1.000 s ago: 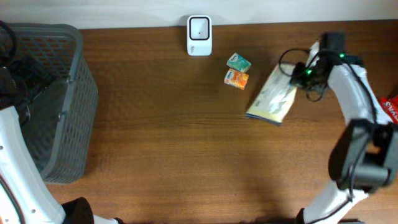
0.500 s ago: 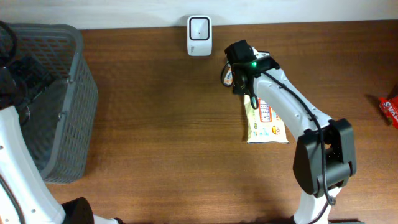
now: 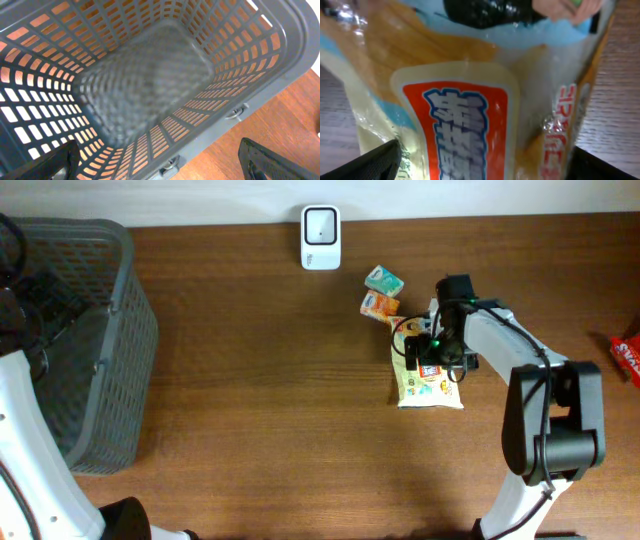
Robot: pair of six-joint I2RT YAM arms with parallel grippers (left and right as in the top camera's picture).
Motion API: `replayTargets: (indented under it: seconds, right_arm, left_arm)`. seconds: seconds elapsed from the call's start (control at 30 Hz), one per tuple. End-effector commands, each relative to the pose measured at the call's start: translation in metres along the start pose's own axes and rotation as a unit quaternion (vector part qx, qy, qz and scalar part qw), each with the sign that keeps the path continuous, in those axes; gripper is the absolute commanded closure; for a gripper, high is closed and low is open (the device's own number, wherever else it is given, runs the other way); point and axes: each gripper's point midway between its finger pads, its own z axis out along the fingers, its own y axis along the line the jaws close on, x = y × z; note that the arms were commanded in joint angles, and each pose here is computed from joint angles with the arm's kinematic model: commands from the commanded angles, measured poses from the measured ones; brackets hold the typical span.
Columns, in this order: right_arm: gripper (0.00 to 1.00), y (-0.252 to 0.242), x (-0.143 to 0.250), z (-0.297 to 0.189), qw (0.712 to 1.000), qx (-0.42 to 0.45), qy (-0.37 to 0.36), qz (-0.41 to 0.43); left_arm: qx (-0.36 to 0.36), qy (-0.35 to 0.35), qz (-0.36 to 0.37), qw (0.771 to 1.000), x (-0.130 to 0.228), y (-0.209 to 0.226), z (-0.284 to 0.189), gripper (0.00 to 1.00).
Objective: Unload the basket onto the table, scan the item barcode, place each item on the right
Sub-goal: 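Grasp the cream snack bag with the right gripper, then lift the cream snack bag up to the scanner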
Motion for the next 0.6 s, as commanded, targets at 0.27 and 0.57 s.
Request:
replayTargets:
  seconds: [0.27,0.57]
  right_arm:
    - [0.96,0.102,-0.037,-0.149,0.914,-0.388,0.044,0.107]
    - [0.96,0.238,0.050,-0.237,0.764,-0.623,0.155,-0.056]
  left_arm:
    - [-0.001,-0.004,-0.008,1.000,-0.001,0.002,-0.002,0.01]
    - [-0.001,-0.004,-0.008,1.000,-0.001,0.002,-0.002,0.01]
